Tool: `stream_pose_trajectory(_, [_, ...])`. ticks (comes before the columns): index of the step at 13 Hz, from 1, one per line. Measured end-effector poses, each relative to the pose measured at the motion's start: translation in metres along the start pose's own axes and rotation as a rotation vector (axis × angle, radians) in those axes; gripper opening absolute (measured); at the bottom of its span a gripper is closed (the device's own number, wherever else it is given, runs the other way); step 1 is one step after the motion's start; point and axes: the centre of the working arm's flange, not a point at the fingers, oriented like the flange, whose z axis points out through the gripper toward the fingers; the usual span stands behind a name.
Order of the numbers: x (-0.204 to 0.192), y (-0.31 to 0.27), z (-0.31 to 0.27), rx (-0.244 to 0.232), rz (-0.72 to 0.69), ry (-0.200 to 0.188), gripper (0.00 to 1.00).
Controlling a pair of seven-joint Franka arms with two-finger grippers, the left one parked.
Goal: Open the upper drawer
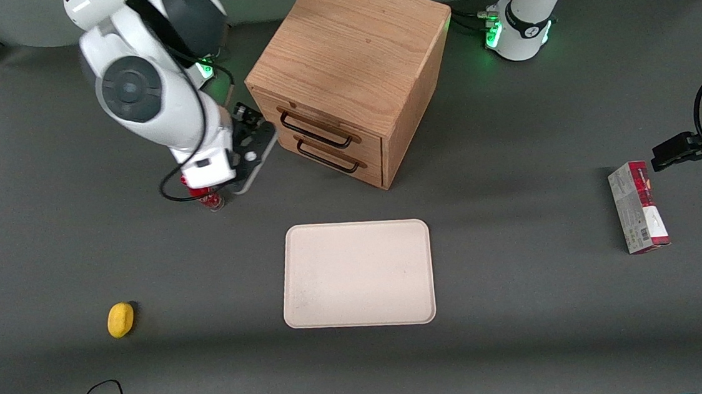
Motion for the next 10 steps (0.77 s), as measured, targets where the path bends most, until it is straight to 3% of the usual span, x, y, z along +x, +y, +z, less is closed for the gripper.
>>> stream_pose_trajectory(3, [0.032, -0.016, 0.023, 0.077, -0.062, 0.006, 1.00])
stream_pose_trajectory(10, [0.078, -0.030, 0.056, 0.114, -0.120, -0.009, 1.00])
